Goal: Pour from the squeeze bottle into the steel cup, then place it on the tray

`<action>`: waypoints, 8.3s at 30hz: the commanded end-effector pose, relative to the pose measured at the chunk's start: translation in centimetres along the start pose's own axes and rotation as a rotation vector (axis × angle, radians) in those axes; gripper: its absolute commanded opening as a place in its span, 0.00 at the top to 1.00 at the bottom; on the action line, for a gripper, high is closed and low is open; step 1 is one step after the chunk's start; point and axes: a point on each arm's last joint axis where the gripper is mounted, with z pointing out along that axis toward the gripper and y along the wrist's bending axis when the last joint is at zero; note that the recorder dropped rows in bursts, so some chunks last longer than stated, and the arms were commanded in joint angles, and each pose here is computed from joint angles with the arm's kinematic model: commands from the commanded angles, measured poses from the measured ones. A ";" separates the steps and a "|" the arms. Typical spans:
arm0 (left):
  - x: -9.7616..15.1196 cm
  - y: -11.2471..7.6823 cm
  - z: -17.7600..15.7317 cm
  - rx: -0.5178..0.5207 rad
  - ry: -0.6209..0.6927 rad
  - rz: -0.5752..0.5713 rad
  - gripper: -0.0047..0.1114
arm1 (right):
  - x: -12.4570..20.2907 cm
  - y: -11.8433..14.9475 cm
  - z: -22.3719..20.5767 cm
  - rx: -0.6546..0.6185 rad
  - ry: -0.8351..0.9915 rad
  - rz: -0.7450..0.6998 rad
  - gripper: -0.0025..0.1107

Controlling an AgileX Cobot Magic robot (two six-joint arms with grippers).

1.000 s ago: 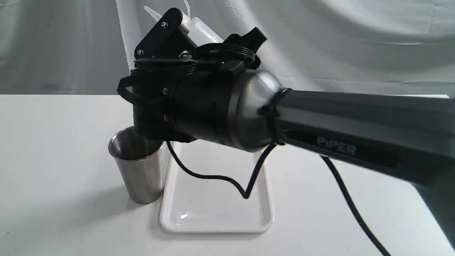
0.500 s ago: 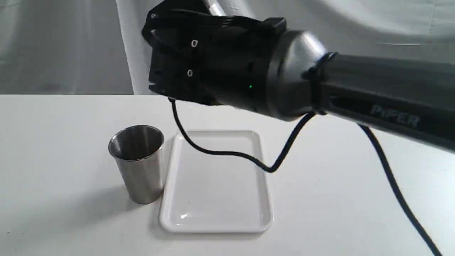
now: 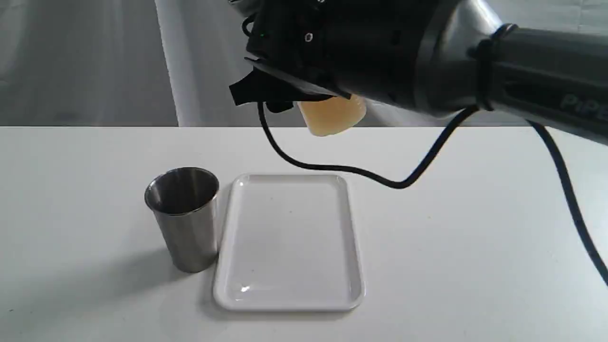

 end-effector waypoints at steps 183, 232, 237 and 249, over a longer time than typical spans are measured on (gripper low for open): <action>0.1 0.0 0.0 0.002 -0.007 -0.001 0.89 | 15.8 2.9 12.7 -0.630 -0.225 -0.117 0.23; 0.1 0.0 0.0 0.002 -0.007 -0.001 0.89 | 6.2 -10.4 -7.3 -0.561 -0.524 0.025 0.52; 0.1 0.0 0.0 0.002 -0.007 -0.001 0.89 | 8.7 -12.3 -10.1 -0.559 -0.552 0.036 0.74; 0.1 0.0 0.0 0.002 -0.007 -0.001 0.89 | 13.5 -15.5 -15.1 -0.549 -0.656 0.057 0.98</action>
